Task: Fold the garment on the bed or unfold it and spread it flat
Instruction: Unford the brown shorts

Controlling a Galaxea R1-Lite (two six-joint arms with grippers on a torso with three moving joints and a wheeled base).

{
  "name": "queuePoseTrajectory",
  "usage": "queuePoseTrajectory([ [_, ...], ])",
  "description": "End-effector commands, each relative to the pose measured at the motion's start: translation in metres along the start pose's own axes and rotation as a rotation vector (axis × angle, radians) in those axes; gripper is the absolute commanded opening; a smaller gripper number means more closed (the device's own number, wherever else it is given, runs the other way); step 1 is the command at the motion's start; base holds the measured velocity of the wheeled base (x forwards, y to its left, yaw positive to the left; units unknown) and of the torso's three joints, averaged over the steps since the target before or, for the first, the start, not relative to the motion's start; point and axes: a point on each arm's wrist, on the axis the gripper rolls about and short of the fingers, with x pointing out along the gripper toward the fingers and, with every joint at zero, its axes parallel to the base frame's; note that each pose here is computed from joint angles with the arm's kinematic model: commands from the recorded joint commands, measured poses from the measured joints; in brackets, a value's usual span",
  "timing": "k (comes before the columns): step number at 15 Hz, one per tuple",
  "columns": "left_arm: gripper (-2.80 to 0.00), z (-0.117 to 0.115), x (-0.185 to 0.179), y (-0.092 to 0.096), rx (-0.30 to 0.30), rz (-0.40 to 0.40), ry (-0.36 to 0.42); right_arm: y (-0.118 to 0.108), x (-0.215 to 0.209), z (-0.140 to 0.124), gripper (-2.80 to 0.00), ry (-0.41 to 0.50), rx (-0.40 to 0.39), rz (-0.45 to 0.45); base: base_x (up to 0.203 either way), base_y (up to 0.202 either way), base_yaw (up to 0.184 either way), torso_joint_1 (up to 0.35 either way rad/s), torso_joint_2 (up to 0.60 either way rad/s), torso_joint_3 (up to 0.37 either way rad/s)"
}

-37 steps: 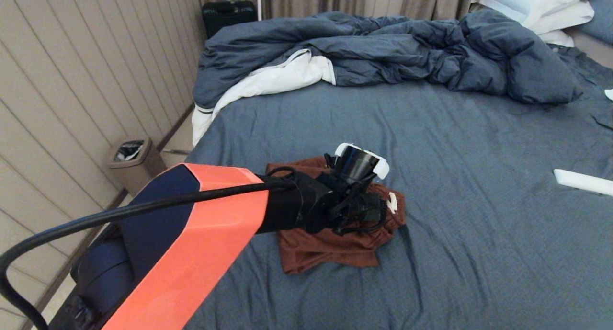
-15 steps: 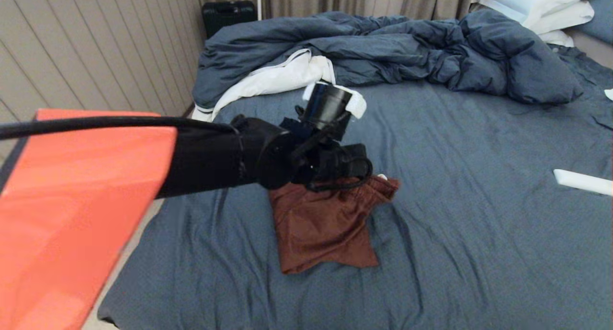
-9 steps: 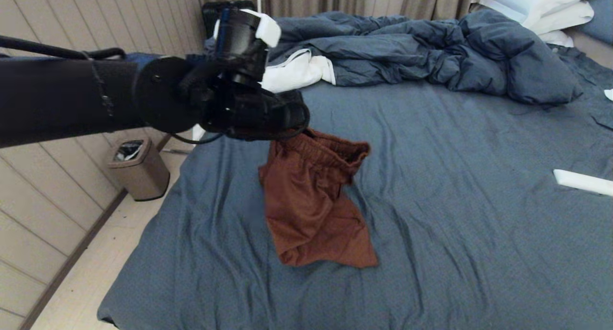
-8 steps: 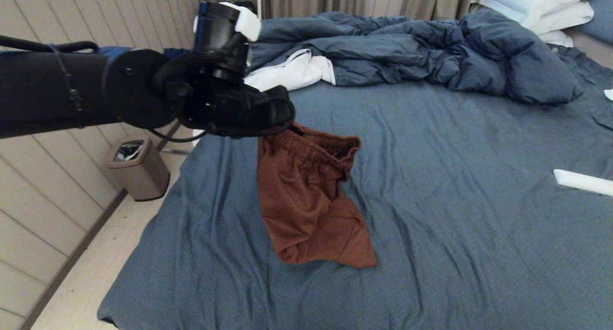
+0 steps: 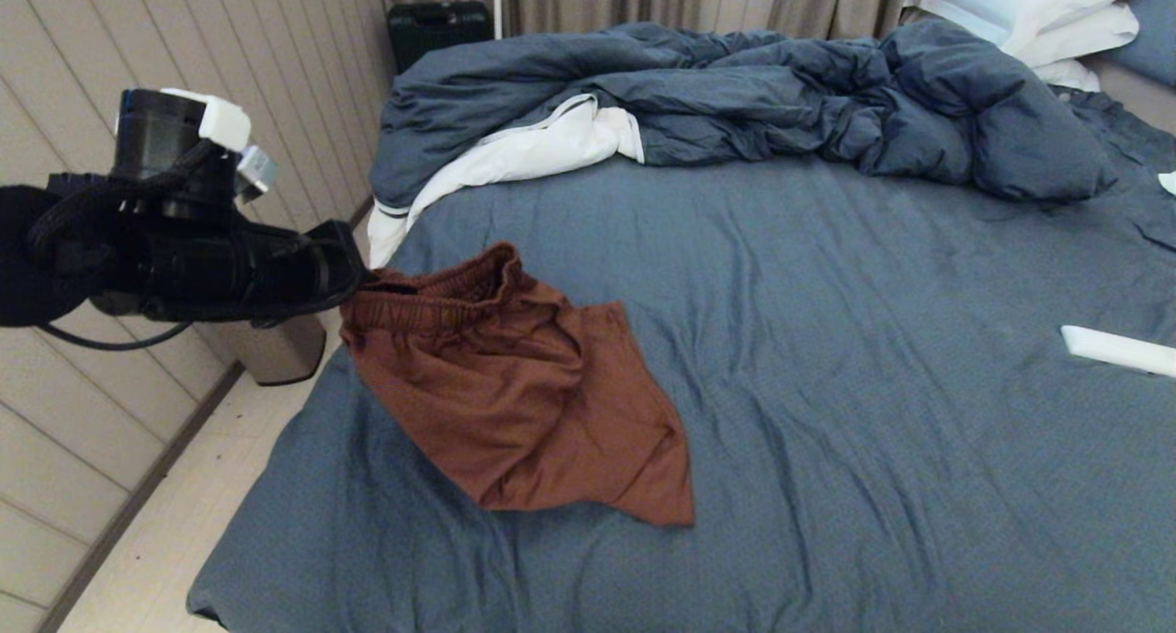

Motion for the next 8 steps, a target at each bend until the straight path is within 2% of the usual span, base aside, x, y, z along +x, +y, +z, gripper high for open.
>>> queuePoseTrajectory([
  [1,-2.8,-0.023,-0.006,0.026,-0.024,0.028,0.003,0.0,0.0,0.0,-2.8,0.002,0.0,0.0,0.0,0.0,0.0,0.0,0.0,0.0],
  [4,-2.8,-0.047,0.0,0.044,-0.03,0.007,-0.033,0.0,0.0,0.0,-2.8,0.002,0.0,0.0,0.0,0.0,0.0,0.0,0.0,0.0],
  [5,0.0,-0.05,0.002,0.046,-0.033,0.002,-0.041,0.0,0.0,0.0,-2.8,0.002,0.0,0.0,0.0,0.0,0.0,0.0,0.0,0.0],
  [8,0.0,-0.049,0.0,0.047,-0.038,0.003,-0.048,0.0,0.0,0.0,-2.8,0.002,0.0,0.0,0.0,0.0,0.0,0.0,0.0,0.0],
])
